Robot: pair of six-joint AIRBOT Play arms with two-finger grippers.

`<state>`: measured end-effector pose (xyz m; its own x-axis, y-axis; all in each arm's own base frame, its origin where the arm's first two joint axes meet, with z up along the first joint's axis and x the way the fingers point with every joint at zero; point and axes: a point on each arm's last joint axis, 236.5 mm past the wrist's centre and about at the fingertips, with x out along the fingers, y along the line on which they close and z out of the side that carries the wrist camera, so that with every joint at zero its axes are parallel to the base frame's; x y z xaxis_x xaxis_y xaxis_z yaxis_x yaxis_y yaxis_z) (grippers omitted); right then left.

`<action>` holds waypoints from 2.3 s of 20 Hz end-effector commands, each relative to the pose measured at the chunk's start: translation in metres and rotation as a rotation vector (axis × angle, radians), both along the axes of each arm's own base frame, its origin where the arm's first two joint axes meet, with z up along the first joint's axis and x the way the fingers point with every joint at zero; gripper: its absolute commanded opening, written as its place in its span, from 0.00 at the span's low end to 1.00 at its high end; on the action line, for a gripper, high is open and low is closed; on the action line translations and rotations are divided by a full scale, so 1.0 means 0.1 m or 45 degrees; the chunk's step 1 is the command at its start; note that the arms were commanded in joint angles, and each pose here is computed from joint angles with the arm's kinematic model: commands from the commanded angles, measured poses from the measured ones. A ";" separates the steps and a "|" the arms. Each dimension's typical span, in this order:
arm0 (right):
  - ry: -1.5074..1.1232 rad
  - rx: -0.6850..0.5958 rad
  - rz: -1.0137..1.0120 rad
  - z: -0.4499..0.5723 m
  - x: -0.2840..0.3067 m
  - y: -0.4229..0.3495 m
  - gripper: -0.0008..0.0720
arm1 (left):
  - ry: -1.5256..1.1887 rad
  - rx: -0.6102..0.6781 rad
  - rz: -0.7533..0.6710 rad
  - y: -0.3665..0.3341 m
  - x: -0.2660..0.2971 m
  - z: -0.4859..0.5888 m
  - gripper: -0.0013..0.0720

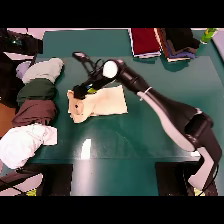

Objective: Fold the shirts.

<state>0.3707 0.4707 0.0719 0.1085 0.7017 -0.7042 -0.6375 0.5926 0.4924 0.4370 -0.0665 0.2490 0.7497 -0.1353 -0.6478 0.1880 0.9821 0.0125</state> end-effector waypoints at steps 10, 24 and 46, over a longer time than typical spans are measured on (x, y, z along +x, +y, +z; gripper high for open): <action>0.471 -0.250 -0.528 -1.08 0.29 -2.35 0.88 | -0.003 -0.144 -0.068 -0.25 -0.04 0.07 0.05; 0.335 -0.281 -0.411 -1.32 0.62 -1.58 0.03 | 0.099 -0.140 -0.086 -0.28 -0.18 -0.07 0.05; 0.426 -0.624 -2.004 0.16 -0.82 -7.80 0.03 | 0.038 -0.159 -0.472 -1.57 -0.48 -0.04 0.05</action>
<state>0.3363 -0.2799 0.1013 0.3102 -0.2053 -0.9282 0.6815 0.7288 0.0666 0.3895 -0.2219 0.2450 0.6165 -0.4705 -0.6314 0.5291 0.8414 -0.1104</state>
